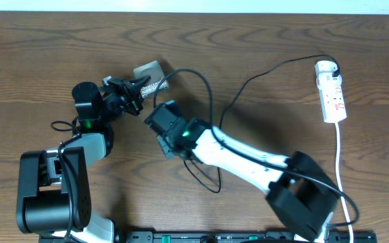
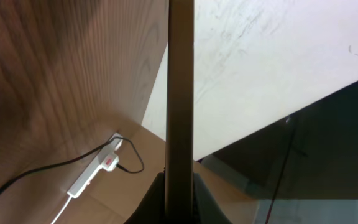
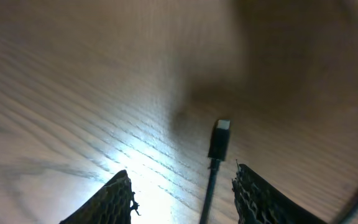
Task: Plug charger to phone and switch on socket
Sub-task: 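Grasp the black USB-C cable end with the right gripper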
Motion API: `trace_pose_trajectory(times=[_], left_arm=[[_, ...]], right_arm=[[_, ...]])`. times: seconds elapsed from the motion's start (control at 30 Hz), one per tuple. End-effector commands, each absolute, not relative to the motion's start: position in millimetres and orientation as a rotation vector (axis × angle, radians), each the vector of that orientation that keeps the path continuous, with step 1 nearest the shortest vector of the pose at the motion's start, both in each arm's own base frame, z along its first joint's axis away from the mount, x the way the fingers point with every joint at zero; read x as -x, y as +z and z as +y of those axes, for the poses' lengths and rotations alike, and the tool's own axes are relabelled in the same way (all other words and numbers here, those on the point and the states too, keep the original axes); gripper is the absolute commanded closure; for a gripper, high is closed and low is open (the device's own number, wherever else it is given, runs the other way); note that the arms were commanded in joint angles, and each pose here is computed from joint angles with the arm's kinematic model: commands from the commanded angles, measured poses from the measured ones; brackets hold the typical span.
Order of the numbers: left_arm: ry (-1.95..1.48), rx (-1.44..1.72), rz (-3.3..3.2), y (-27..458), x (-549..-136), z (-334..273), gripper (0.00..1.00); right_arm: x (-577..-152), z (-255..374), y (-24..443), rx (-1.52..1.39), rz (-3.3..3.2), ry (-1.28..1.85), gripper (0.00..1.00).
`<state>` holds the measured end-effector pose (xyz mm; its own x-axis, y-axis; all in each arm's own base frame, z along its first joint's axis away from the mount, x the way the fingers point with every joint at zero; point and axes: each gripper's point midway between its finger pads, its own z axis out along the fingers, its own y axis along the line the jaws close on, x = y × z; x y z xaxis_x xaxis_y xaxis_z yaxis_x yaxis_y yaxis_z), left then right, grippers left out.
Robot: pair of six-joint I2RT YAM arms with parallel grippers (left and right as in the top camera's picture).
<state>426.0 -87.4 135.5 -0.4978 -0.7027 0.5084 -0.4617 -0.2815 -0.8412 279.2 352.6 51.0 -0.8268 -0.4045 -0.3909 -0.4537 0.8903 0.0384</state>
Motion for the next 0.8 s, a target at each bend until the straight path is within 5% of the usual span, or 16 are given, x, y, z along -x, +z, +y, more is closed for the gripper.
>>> trace_pose_trajectory(times=[0.0,0.2,0.77], left_arm=[[-1.913,1.342,1.785,152.8,-426.3,-92.8,0.93],[-1.919,1.326,1.798,153.2,-424.8,-94.4,0.93],[-1.927,1.302,1.817,153.7,-422.6,-96.7,0.93]], right_arm=[[-284.0,354.7,33.3,0.629,2.698,0.082,0.52],[-285.0,342.9,21.5,0.613,2.745,-0.059,0.54],[-290.8,334.7,7.1,0.569,2.786,-0.077,0.84]])
